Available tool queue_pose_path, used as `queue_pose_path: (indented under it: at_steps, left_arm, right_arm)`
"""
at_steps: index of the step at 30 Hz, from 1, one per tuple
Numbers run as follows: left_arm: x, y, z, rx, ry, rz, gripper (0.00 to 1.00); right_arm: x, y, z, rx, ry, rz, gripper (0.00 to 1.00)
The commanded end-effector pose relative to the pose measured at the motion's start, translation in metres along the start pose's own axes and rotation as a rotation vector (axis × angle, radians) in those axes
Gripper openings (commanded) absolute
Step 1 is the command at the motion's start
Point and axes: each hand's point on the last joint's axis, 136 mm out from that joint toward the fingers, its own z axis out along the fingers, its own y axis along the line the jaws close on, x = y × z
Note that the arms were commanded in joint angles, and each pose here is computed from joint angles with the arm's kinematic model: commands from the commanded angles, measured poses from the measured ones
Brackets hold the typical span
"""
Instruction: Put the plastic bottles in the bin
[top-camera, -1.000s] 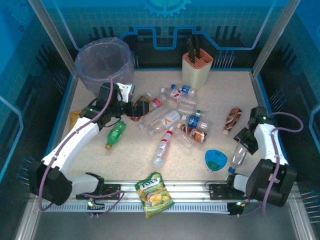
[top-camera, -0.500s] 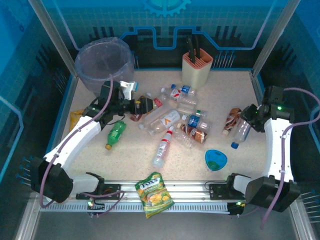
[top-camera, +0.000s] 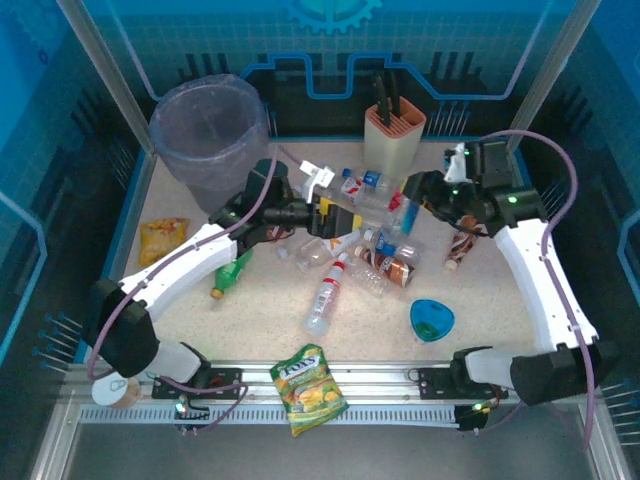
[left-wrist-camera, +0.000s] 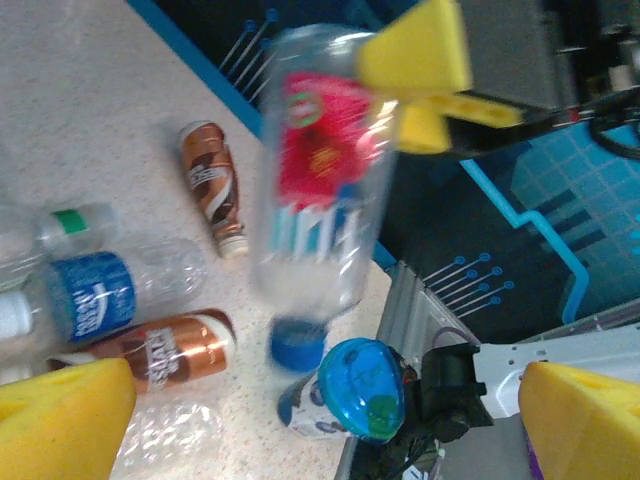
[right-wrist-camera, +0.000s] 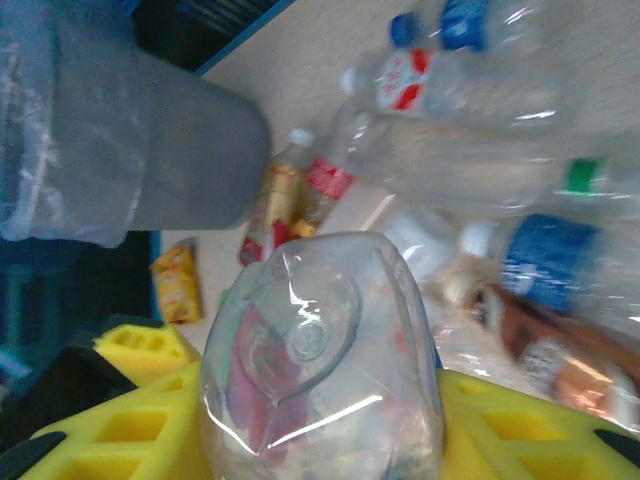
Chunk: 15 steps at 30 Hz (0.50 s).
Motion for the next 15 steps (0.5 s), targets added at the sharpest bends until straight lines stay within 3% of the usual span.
queue_pose_path:
  at_steps: [1, 9, 15]
  left_arm:
    - [-0.007, -0.004, 0.014, -0.031, -0.020, 0.046, 0.99]
    - [0.006, 0.028, 0.029, -0.236, 0.022, 0.081, 0.99]
    - [0.013, 0.041, 0.037, -0.300, 0.049, 0.093, 0.95]
  right_arm:
    - [0.003, 0.040, 0.022, -0.186, 0.035, 0.047, 0.50]
    - [0.014, 0.055, 0.038, -0.242, 0.090, 0.047, 0.50]
    - [0.016, 0.059, 0.039, -0.263, 0.093, 0.049, 0.50]
